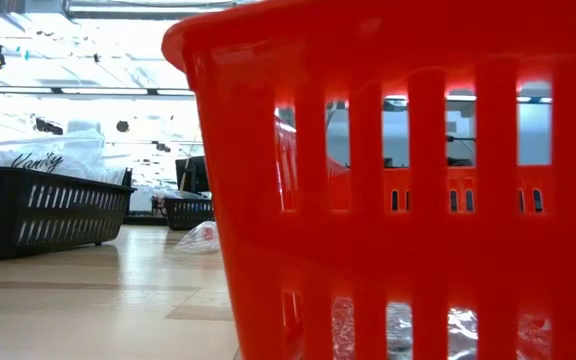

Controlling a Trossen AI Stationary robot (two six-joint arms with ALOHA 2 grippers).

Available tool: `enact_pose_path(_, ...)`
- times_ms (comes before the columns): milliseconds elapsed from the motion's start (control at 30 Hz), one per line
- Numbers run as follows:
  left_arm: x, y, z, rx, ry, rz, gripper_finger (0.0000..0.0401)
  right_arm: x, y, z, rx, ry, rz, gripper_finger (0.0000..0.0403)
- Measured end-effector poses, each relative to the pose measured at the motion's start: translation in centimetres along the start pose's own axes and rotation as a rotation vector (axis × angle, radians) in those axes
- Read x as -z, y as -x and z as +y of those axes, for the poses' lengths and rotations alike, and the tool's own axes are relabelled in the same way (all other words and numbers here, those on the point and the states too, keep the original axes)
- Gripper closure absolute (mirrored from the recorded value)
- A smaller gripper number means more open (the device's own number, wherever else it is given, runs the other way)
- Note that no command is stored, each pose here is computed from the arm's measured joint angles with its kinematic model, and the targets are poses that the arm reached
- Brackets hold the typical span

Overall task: Pick & Place Travel size toiletries
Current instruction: Put the nail cutter into the left red bin

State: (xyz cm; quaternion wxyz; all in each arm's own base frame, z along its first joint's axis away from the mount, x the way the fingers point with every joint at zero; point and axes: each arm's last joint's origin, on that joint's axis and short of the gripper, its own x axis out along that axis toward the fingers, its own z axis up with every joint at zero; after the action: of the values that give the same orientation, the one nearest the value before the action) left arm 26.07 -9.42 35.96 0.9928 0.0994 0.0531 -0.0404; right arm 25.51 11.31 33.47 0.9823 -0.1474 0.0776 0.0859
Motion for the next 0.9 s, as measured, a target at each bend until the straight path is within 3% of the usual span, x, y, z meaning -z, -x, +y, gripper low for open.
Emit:
enact_pose_path(167, 2.0, 0.5, -0.3, -0.02, 0.034, 0.054, 0.0192, 2.2, -2.9, 3.7, -0.211, 0.125, 0.159, 0.0368)
enact_pose_path(300, 3.3, 0.4, -0.5, -0.023, 0.074, 0.082, 0.0199, 5.0, -5.8, 7.3, -0.367, 0.258, 0.372, 0.0368)
enact_pose_path(533, 4.4, 0.4, -0.8, -0.021, 0.134, 0.089, 0.0207, 5.8, -8.9, 11.2, -0.552, 0.546, 0.6, 0.0367)
enact_pose_path(733, 4.4, 0.5, -1.2, -0.007, 0.151, 0.085, 0.021, 6.9, -10.5, 12.8, -0.729, 0.778, 0.69, 0.0363)
enact_pose_path(900, 4.2, 0.7, -1.7, 0.015, 0.16, 0.078, 0.0209, 6.9, -11.9, 13.4, -0.808, 0.741, 0.638, 0.0363)
